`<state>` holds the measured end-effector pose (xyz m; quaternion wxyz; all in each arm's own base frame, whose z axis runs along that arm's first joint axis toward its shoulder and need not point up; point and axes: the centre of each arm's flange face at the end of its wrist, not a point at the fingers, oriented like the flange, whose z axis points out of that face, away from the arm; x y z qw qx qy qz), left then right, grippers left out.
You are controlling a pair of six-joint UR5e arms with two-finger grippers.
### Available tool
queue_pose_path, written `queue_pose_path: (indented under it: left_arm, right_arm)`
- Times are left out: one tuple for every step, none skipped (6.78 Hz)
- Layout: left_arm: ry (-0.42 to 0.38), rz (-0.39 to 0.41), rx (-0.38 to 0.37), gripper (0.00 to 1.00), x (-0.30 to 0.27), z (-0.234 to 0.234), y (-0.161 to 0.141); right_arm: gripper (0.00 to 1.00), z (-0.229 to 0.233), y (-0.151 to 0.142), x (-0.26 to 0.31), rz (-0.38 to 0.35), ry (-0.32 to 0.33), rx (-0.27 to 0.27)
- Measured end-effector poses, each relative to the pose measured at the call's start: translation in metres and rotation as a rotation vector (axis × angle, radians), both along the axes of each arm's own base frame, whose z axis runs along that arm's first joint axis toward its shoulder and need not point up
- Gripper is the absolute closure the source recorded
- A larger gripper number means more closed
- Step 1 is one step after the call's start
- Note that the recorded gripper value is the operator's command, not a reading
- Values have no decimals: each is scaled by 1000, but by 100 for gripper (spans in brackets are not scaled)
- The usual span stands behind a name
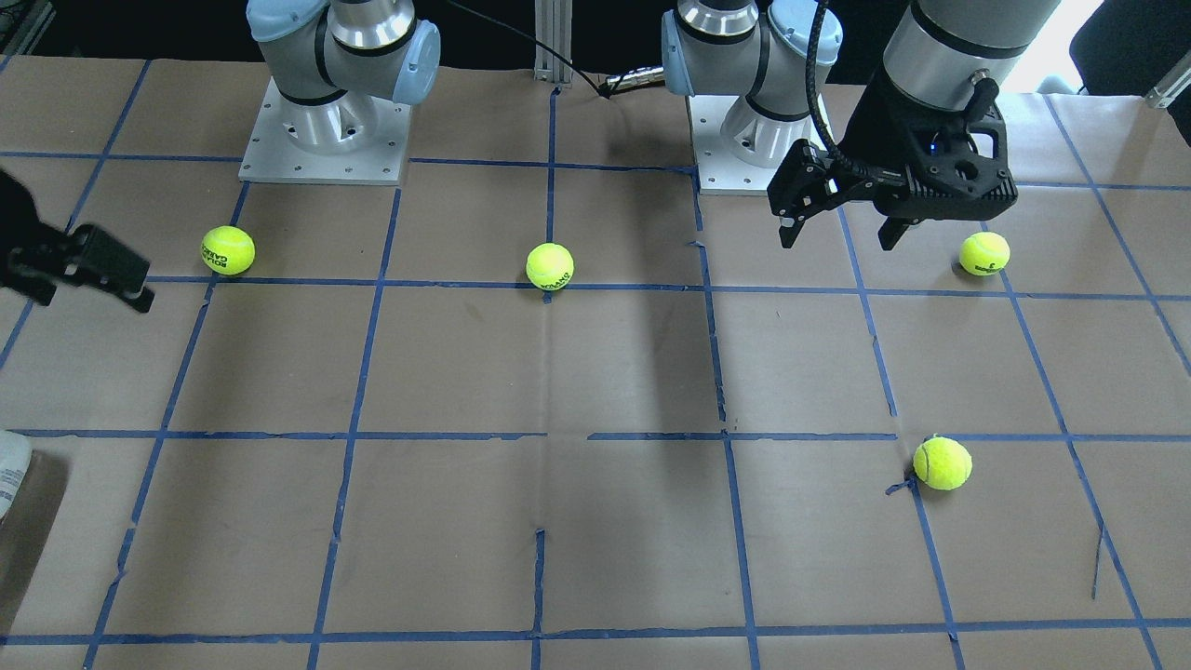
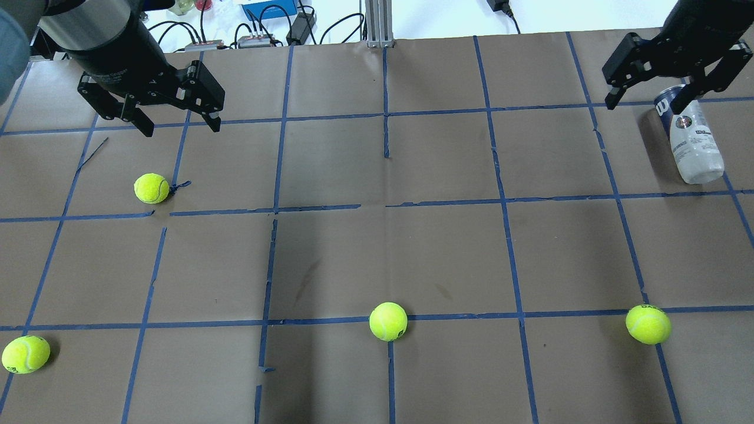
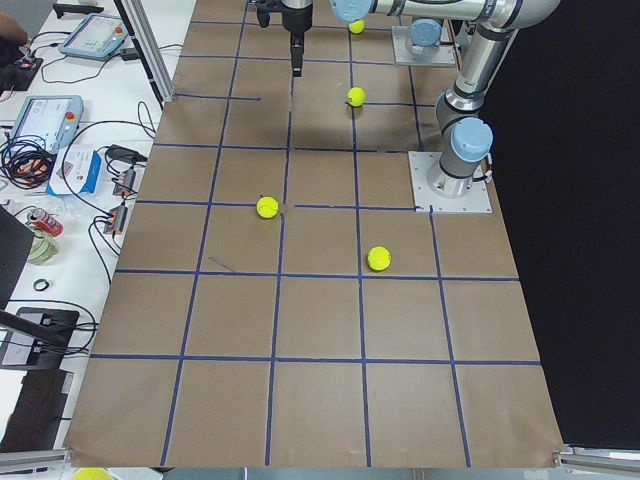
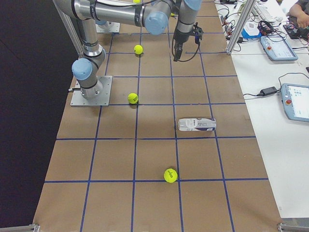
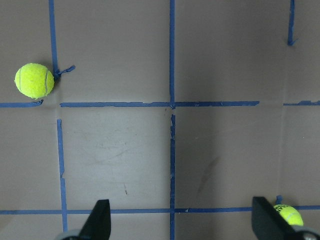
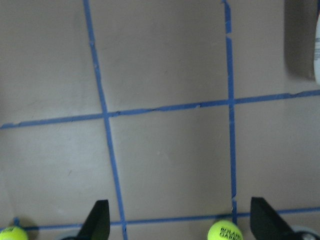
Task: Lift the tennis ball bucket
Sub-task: 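Move the right gripper toward the white tennis ball can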
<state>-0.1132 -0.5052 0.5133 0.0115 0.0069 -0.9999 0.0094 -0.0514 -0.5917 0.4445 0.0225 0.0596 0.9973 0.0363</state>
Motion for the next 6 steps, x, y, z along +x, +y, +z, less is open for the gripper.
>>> queue_pose_path:
  left_arm:
    - [0,0,1,0,0,0,0]
    - [0,0,2,0,0,-1,0]
    - [1,0,3,0,1,-1,0]
    - [1,0,3,0,1,-1,0]
    - [1,0,2,0,1,-1,-1]
    - [1,0,2,0,1,-1,-1]
  right_arm:
    - [0,-40,-33,-34,-9,55,-31]
    - [0,-77,-56,-70,-3,108,-55]
    - [0,-107,-70,-107,7,134,-70]
    - [0,-126,-79,-135,15,143,-77]
    - [0,-143,-88,-154,31,146,-80]
    - [0,-158,-94,-169,53,148,-82]
